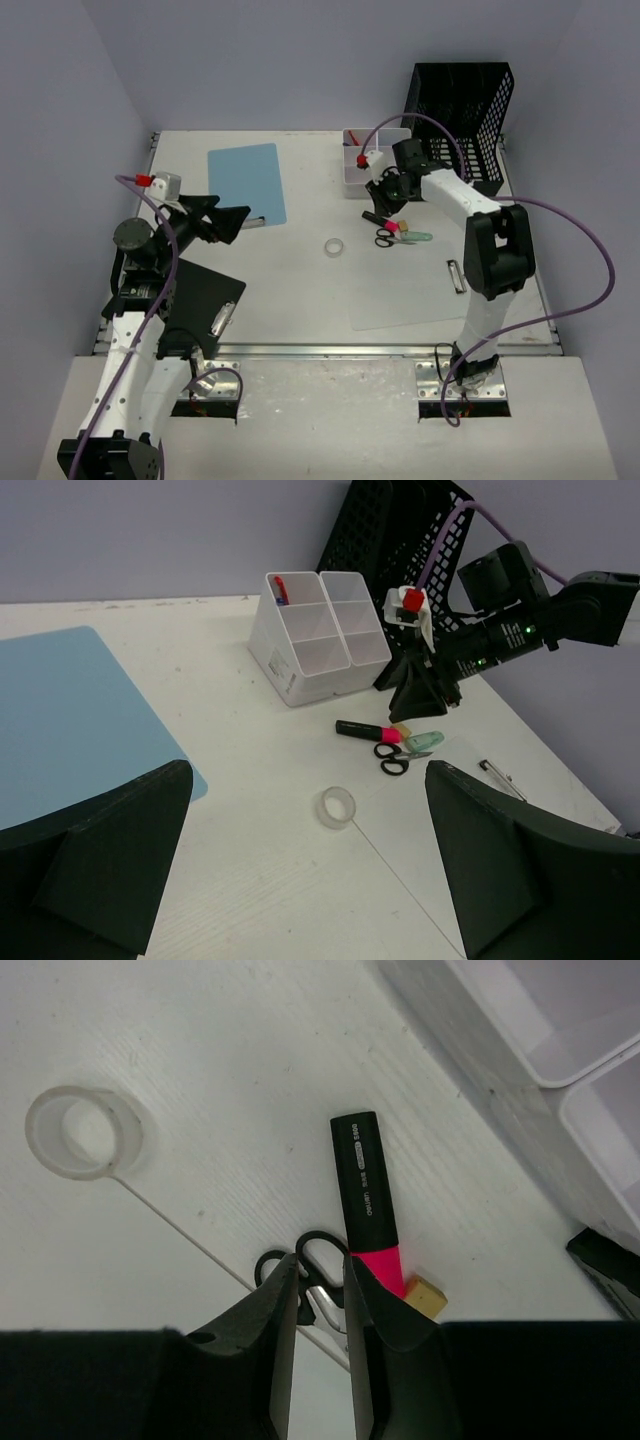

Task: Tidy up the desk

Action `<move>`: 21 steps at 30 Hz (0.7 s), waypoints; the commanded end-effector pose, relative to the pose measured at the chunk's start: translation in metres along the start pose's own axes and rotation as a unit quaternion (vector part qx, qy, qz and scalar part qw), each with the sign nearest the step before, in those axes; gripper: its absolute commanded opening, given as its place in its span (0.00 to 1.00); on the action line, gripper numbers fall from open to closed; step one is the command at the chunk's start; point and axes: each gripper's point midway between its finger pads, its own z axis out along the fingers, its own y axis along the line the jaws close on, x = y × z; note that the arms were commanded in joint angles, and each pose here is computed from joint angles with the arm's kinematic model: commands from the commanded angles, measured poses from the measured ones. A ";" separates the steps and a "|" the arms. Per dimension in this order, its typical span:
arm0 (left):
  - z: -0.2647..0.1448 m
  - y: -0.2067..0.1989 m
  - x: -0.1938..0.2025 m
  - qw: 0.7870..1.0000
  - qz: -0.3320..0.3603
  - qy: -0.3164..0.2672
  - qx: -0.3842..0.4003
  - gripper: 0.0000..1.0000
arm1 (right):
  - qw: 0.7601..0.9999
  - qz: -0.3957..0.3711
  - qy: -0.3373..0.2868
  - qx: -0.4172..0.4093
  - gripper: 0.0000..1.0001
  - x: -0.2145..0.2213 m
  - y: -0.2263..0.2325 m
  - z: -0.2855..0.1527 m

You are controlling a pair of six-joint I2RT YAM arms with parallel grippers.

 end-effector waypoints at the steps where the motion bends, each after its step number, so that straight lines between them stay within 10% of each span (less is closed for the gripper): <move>1: -0.002 -0.005 -0.005 1.000 0.024 -0.009 0.015 1.00 | 0.999 -0.018 -0.023 0.022 0.26 -0.009 -0.009 -0.007; 10: 0.041 -0.003 0.033 0.983 0.133 0.099 0.084 0.98 | 0.999 0.021 -0.036 0.007 0.26 -0.004 0.011 -0.031; 17: 0.110 -0.009 0.060 0.952 0.175 0.180 0.173 0.77 | 0.997 0.059 -0.042 0.008 0.27 0.019 0.016 -0.054; 21: 0.136 -0.022 0.042 0.957 0.158 0.133 0.202 0.79 | 0.998 0.061 -0.025 0.014 0.29 0.032 0.013 -0.040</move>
